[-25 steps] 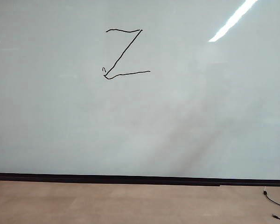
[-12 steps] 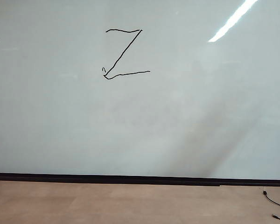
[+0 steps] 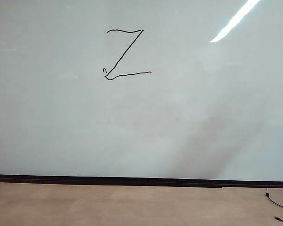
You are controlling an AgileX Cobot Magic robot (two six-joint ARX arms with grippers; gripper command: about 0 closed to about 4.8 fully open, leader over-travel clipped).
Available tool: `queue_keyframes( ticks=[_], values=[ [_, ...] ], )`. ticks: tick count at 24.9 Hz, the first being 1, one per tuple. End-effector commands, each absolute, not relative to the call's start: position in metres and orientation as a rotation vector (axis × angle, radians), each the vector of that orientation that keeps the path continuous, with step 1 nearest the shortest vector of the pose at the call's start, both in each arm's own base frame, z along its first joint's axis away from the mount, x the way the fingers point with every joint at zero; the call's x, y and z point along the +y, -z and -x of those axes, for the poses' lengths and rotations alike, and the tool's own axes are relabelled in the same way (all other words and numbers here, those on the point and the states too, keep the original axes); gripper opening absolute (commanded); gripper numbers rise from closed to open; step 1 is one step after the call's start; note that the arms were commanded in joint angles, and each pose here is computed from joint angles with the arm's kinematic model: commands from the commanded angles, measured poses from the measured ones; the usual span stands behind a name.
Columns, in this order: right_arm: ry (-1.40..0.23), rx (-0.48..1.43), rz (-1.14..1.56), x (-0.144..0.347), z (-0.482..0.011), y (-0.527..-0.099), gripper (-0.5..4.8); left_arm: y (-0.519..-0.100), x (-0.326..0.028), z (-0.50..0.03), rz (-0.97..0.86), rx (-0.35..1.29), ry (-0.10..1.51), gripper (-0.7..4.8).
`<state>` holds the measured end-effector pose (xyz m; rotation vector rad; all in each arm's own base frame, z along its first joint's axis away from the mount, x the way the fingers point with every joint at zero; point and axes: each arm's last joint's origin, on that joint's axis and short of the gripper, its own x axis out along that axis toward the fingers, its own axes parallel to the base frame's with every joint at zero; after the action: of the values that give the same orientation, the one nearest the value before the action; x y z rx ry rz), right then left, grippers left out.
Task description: Pick up the pen on the shelf to the right of the whiteboard and write the letter Z.
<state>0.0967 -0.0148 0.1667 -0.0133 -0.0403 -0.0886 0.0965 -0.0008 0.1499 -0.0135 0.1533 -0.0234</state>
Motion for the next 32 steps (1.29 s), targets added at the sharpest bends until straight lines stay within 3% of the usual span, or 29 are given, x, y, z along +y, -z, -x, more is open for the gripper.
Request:
queue_keyframes(
  ticks=[1,32],
  values=[
    [0.09,-0.056,0.027,-0.0114,-0.0969,-0.1691,-0.07,-0.1511,-0.0009,-0.0965,0.009,0.146,0.024,-0.04],
    [0.123,-0.072,0.032,-0.0054,-0.0973,-0.1708,-0.05,-0.1511,-0.0009,-0.0965,0.009,0.146,0.024,-0.05]
  ],
)
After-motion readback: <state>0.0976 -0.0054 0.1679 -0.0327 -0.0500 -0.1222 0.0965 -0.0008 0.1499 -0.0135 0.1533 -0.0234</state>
